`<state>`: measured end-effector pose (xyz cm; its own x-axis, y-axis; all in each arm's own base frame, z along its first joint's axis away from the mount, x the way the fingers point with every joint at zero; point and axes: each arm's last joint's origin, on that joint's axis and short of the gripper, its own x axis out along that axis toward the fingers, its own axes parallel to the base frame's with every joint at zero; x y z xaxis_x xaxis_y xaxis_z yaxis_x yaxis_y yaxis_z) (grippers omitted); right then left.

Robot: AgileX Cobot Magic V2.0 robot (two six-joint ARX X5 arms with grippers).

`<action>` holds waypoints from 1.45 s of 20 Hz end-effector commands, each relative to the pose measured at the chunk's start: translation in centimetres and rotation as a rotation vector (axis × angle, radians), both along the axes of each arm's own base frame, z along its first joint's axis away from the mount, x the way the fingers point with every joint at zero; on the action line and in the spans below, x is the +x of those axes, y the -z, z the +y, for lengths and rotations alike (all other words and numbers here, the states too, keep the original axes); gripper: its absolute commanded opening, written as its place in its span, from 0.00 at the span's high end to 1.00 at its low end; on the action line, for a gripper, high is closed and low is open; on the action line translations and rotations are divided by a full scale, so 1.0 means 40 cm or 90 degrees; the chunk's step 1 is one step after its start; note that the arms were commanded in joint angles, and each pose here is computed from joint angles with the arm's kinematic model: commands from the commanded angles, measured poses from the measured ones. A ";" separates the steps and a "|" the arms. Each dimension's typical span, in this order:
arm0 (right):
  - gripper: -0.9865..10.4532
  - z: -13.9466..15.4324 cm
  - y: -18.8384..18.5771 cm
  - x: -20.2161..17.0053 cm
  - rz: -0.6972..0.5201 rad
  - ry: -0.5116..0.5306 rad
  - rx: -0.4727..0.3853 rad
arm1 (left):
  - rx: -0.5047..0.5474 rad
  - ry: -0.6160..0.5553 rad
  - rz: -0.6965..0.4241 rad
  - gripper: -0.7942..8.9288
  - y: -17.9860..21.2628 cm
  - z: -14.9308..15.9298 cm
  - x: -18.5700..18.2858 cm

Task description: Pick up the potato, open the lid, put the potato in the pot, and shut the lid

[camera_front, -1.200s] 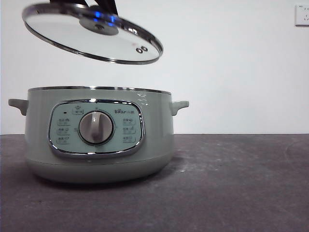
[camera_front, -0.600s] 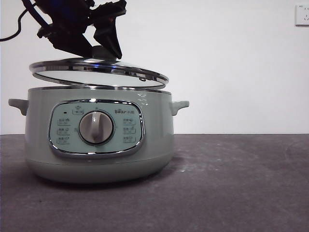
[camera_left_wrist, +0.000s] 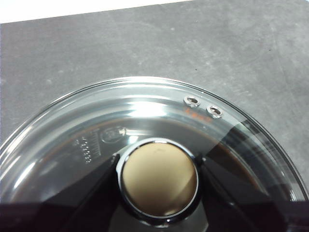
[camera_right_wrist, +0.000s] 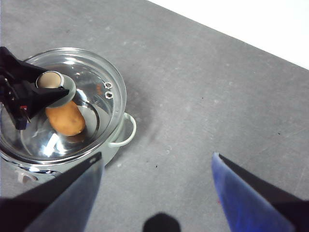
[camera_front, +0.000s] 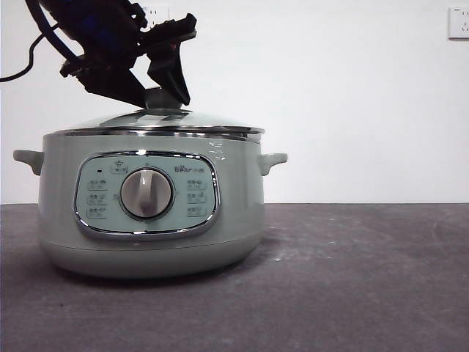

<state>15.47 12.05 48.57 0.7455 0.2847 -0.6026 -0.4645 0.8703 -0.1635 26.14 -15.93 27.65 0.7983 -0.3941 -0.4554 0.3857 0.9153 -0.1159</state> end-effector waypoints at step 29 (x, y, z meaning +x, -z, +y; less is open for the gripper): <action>0.59 0.013 0.061 0.014 -0.032 0.007 0.047 | -0.042 0.029 -0.121 0.41 -0.223 0.090 -0.248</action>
<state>15.99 12.50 46.55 0.7777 0.3171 -0.5429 -0.4523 0.8819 -0.1327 16.32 -12.31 36.52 0.8495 -0.4530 -0.2706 0.4419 0.8910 -0.1040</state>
